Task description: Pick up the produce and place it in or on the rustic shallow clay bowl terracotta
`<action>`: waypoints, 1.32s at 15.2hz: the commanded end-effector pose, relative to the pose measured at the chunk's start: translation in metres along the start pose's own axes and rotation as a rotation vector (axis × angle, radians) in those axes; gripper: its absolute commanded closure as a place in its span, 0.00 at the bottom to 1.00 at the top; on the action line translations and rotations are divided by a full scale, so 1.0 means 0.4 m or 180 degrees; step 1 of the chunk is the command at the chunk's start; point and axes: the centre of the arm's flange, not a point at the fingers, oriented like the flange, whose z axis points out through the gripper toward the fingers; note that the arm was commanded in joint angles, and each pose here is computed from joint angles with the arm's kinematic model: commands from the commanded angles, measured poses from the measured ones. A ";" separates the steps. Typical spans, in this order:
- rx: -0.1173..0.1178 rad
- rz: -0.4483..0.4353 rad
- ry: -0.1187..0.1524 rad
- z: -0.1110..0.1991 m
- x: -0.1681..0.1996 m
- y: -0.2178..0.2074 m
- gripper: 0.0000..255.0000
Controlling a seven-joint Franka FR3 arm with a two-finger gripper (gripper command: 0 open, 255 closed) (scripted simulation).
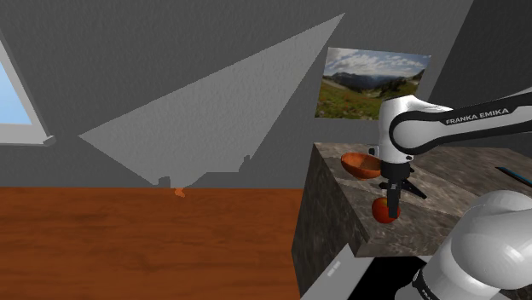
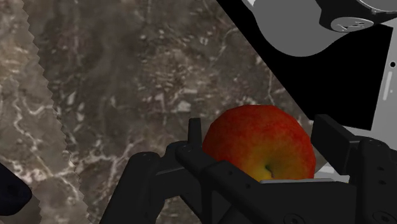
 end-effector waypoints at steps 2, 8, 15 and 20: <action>0.0001 0.0000 -0.0001 0.001 0.000 0.000 1.00; 0.0001 0.0000 -0.0001 0.001 0.000 0.000 1.00; 0.0001 0.0000 -0.0001 -0.086 -0.028 -0.013 1.00; 0.0001 0.0000 -0.0001 -0.148 -0.048 -0.022 1.00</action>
